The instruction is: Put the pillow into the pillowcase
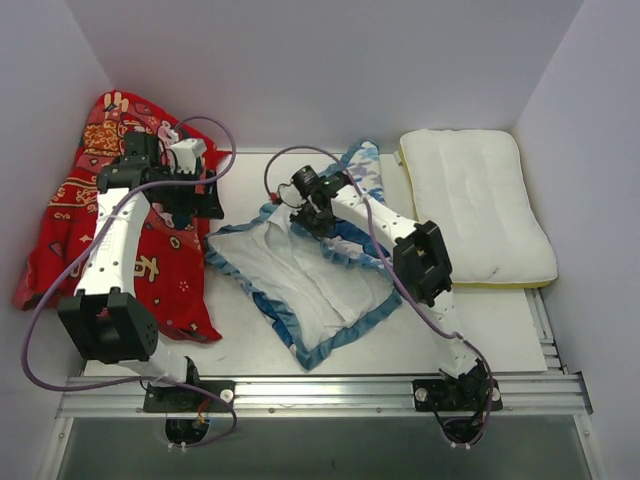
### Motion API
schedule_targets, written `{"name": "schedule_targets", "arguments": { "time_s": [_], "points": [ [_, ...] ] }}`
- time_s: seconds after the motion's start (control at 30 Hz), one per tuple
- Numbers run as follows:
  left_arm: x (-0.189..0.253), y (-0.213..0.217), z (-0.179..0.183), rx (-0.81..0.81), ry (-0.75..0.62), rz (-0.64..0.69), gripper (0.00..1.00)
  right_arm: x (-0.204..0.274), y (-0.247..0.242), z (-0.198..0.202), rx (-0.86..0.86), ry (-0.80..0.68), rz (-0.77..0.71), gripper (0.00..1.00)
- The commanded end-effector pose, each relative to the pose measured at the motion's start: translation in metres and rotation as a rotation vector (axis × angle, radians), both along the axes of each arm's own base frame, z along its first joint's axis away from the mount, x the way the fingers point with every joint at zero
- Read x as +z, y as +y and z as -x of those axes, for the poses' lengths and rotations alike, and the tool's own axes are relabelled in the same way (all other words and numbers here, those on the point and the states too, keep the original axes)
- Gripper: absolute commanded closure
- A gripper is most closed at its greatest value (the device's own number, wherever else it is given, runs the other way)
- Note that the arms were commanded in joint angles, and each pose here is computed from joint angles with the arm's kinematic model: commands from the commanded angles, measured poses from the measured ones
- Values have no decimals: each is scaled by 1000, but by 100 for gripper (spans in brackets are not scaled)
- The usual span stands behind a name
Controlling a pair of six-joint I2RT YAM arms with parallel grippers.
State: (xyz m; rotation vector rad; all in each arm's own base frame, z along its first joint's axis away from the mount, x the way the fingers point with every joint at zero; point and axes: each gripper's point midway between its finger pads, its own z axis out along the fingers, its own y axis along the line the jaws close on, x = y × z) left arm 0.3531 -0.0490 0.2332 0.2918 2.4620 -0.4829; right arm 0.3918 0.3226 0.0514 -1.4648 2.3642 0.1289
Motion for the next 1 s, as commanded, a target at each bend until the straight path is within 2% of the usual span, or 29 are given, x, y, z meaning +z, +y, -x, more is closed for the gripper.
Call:
{"name": "schedule_targets", "arguments": {
  "time_s": [0.0, 0.07, 0.1, 0.17, 0.2, 0.27, 0.3, 0.33, 0.43, 0.57, 0.7, 0.73, 0.8, 0.83, 0.9, 0.93, 0.97],
  "points": [
    [6, -5, -18, -66, -76, -76, 3, 108, -51, -17, -123, -162, -78, 100],
    [1, -19, -29, -124, -113, -139, 3, 125, -78, -21, -194, -189, -77, 100],
    [-5, -18, -38, -122, -111, -184, 3, 142, -107, -28, -260, -229, -73, 100],
    [-10, -31, -50, -162, -128, -214, 3, 142, -140, -27, -323, -234, -39, 100],
    [-19, -33, -61, -163, -118, -235, 3, 152, -177, -34, -409, -272, -5, 100],
    [-26, -42, -76, -177, -119, -249, 2, 145, -215, -35, -500, -262, 38, 100],
    [-47, -52, -84, -200, -78, -259, 3, 144, -231, -36, -545, -265, 53, 100],
    [-45, -55, -96, -196, -96, -277, 2, 146, -264, -39, -626, -271, 73, 100],
    [-76, -67, -119, -215, -54, -314, 2, 145, -316, -39, -758, -274, 114, 100],
    [-125, -80, -125, -259, 30, -358, 3, 146, -354, -38, -842, -286, 169, 100],
    [-176, -81, -100, -300, 161, -425, 21, 143, -359, -52, -844, -295, 181, 100],
    [-182, -83, -89, -317, 192, -434, 34, 143, -357, -56, -840, -297, 178, 100],
    [-197, -78, -61, -340, 263, -441, 51, 143, -349, -73, -824, -311, 171, 100],
    [-198, -76, -50, -342, 289, -435, 65, 142, -348, -80, -810, -316, 179, 100],
    [-199, -73, -19, -354, 346, -410, 82, 129, -336, -97, -770, -310, 199, 100],
    [-198, -71, -7, -349, 368, -400, 97, 142, -333, -111, -751, -355, 192, 100],
    [-196, -70, 3, -346, 379, -391, 100, 141, -326, -119, -731, -365, 195, 100]
  ]
}}
